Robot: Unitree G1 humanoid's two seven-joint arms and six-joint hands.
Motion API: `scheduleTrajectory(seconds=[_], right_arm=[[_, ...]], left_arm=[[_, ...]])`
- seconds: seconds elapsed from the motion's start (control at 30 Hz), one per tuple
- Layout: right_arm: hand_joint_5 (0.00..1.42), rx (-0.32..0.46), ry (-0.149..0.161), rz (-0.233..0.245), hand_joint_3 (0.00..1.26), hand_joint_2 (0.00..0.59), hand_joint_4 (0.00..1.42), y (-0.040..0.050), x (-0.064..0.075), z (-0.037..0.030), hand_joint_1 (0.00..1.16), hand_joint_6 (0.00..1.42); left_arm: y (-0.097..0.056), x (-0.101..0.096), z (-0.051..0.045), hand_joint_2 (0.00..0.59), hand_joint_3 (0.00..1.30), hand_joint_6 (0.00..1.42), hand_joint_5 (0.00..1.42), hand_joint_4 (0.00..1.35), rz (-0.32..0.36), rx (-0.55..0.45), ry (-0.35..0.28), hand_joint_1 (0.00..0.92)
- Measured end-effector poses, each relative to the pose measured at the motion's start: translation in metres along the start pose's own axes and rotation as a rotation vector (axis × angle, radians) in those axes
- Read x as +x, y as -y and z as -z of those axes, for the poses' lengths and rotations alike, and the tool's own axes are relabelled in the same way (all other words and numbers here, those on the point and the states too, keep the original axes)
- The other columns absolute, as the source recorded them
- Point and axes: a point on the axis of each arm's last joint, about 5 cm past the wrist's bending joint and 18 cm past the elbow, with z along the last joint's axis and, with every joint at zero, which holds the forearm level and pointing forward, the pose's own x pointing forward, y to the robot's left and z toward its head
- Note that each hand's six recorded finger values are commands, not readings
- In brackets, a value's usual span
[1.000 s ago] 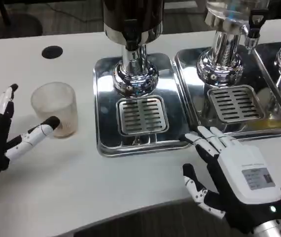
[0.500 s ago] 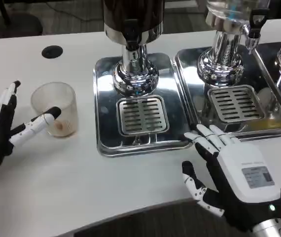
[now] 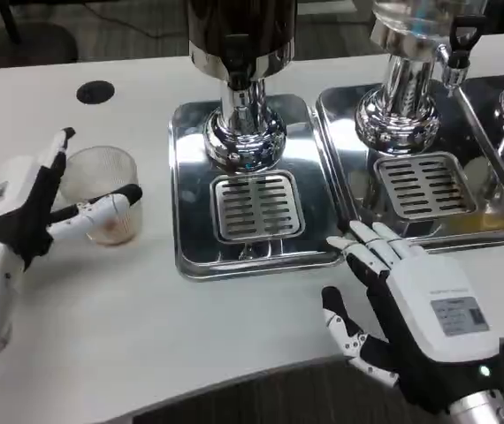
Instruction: Grasp the cup under the faucet to collect the drink, then remove the cup.
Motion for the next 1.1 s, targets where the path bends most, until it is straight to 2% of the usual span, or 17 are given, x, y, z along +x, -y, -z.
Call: scheduleTrajectory(seconds=[0.27,0.5,0.67,0.97,1.1], right_arm=[[0.14,0.008,0.003,0.003,0.32,0.521,0.14,0.0003,0.001,-0.0004,0.45,0.24],[0.15,0.015,0.000,0.004,0.33,0.521,0.14,0.0003,0.001,-0.0006,0.45,0.26],[0.15,0.018,0.001,0.009,0.33,0.521,0.14,0.0006,0.002,-0.0010,0.46,0.26],[0.15,0.030,-0.006,0.000,0.33,0.521,0.15,0.0003,0.002,-0.0010,0.46,0.27],[0.15,0.029,-0.007,-0.004,0.33,0.521,0.15,0.0010,0.002,-0.0002,0.46,0.27]], left_arm=[[-0.003,0.007,-0.0033,0.029,0.00,0.27,0.14,0.02,0.018,0.023,-0.016,0.138],[-0.002,0.005,0.0007,0.025,0.00,0.28,0.18,0.04,0.010,0.004,-0.024,0.122],[-0.001,0.002,0.0034,0.019,0.00,0.30,0.19,0.03,0.005,-0.009,-0.004,0.095],[0.002,-0.012,0.0199,0.009,0.00,0.30,0.18,0.01,-0.025,-0.044,-0.018,0.049],[0.003,-0.016,0.0244,0.016,0.00,0.30,0.18,0.01,-0.030,-0.053,-0.030,0.047]])
